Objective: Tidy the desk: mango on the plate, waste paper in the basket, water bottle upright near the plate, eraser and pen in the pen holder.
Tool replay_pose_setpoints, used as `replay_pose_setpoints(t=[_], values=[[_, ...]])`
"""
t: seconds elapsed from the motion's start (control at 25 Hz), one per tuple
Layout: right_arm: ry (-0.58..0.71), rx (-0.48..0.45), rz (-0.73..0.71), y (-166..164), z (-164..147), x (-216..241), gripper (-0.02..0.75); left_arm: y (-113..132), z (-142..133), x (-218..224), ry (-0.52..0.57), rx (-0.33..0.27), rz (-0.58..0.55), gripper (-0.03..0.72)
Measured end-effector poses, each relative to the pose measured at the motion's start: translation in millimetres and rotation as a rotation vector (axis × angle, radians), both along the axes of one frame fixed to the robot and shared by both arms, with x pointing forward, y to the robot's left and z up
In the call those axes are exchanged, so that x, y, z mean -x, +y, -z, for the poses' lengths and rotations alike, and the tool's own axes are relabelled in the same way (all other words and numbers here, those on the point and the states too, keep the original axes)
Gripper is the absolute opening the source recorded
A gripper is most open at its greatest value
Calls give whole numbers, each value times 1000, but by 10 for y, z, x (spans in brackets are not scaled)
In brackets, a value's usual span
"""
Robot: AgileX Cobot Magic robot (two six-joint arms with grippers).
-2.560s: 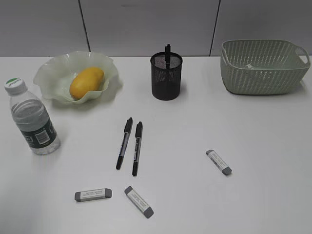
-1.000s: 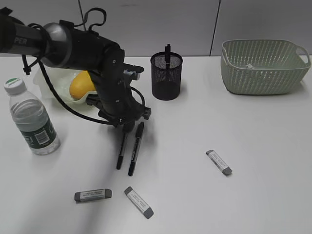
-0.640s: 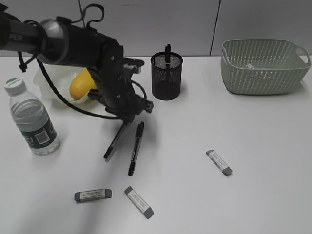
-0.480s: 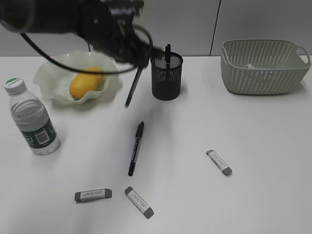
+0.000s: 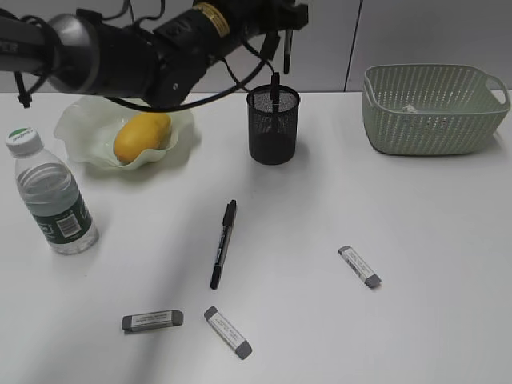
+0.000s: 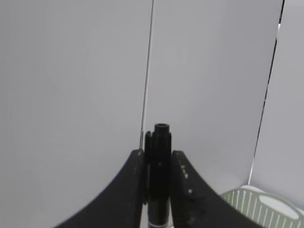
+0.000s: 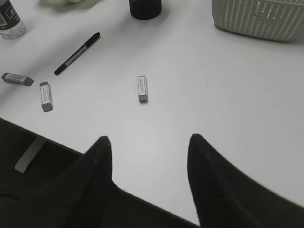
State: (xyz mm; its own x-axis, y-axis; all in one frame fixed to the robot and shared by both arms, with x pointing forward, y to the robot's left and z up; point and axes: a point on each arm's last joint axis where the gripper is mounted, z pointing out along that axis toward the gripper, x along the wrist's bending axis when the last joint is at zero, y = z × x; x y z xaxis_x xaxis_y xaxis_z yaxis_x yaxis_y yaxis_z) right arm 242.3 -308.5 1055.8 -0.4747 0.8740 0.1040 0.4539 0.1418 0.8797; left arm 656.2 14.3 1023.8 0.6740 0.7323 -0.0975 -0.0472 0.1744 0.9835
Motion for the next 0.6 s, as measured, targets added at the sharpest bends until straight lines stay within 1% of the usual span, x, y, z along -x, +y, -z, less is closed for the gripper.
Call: replay_pose_setpoints(t=[0.12, 0.24, 0.28, 0.32, 0.44, 0.52, 0.6], values=[[0, 0, 0, 0, 0, 0, 410, -16, 232, -48, 27, -24, -1, 111], [0, 0, 0, 0, 0, 0, 410, 6, 302, -80, 28, -41, -9, 113], [-1, 0, 0, 0, -1, 0, 410, 23, 319, -94, 34, -47, -14, 132], [-1, 0, 0, 0, -1, 0, 410, 39, 341, -109, 41, -57, -20, 160], [-1, 0, 0, 0, -1, 0, 410, 92, 366, -147, 49, -74, -36, 335], [-1, 0, 0, 0, -1, 0, 410, 121, 366, -166, 49, -76, -43, 426], [-1, 0, 0, 0, -1, 0, 410, 134, 339, -167, 54, -81, -48, 475]])
